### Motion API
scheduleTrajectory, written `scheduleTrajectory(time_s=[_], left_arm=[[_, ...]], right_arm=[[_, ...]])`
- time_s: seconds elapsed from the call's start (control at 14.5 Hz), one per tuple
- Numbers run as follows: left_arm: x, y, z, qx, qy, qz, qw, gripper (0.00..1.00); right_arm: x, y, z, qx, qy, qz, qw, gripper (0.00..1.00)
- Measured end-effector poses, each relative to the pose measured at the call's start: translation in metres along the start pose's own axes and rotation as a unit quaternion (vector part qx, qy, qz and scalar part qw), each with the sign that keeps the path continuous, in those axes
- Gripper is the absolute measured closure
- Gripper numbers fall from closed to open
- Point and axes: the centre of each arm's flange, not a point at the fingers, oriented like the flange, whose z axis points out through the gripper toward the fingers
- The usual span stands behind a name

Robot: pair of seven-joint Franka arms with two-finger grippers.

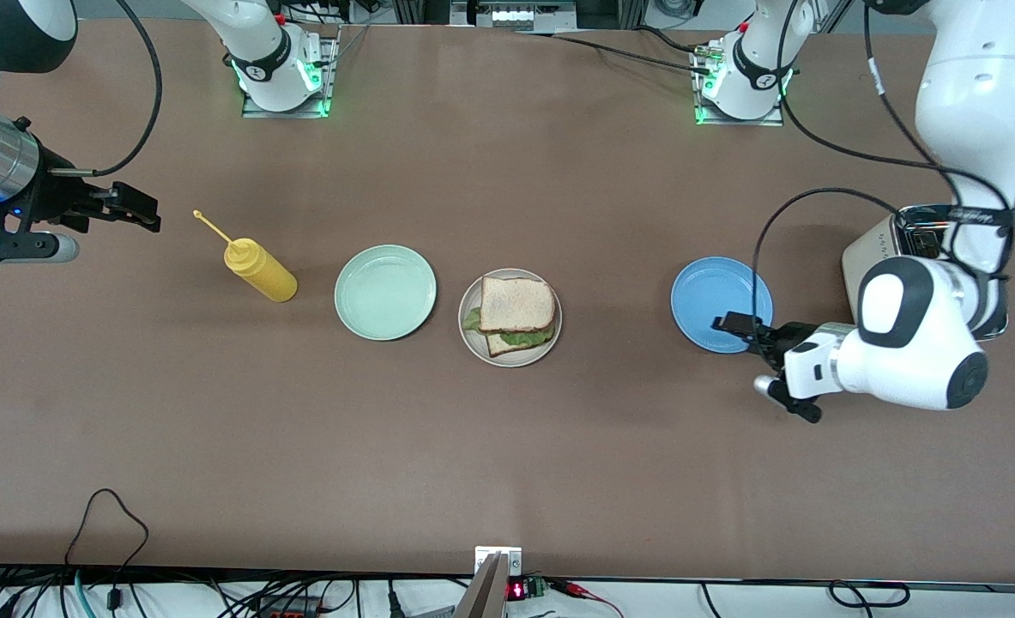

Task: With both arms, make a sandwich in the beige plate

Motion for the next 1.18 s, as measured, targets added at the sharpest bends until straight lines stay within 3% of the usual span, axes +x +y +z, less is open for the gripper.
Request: scheduleTrajectory(time_s=[0.21, 0.41, 0.62, 0.83, 1.04, 1.18], left_arm=[[-0.009, 0.014, -0.028, 0.084, -0.020, 0.001, 0.996, 0.00], [-0.012, 0.041, -0.052, 0.136, -0.019, -0.008, 0.990, 0.00], [-0.024, 0.057, -0.106, 0.178, 0.022, -0.030, 0.983, 0.00], [-0.050, 0.067, -0.169, 0.237, 0.060, -0.063, 0.968, 0.00], [-0.079, 0.081, -0.218, 0.243, 0.110, -0.128, 0.955, 0.00], [-0.107, 0.084, -0.239, 0.235, 0.117, -0.181, 0.948, 0.00]], right_arm=[[0.000, 0.000, 0.000, 0.000, 0.000, 0.000, 1.000, 0.00], [0.000, 0.000, 0.000, 0.000, 0.000, 0.000, 1.000, 0.00], [0.000, 0.000, 0.000, 0.000, 0.000, 0.000, 1.000, 0.00], [0.000, 0.000, 0.000, 0.000, 0.000, 0.000, 1.000, 0.00], [0.000, 0.000, 0.000, 0.000, 0.000, 0.000, 1.000, 0.00], [0.000, 0.000, 0.000, 0.000, 0.000, 0.000, 1.000, 0.00]])
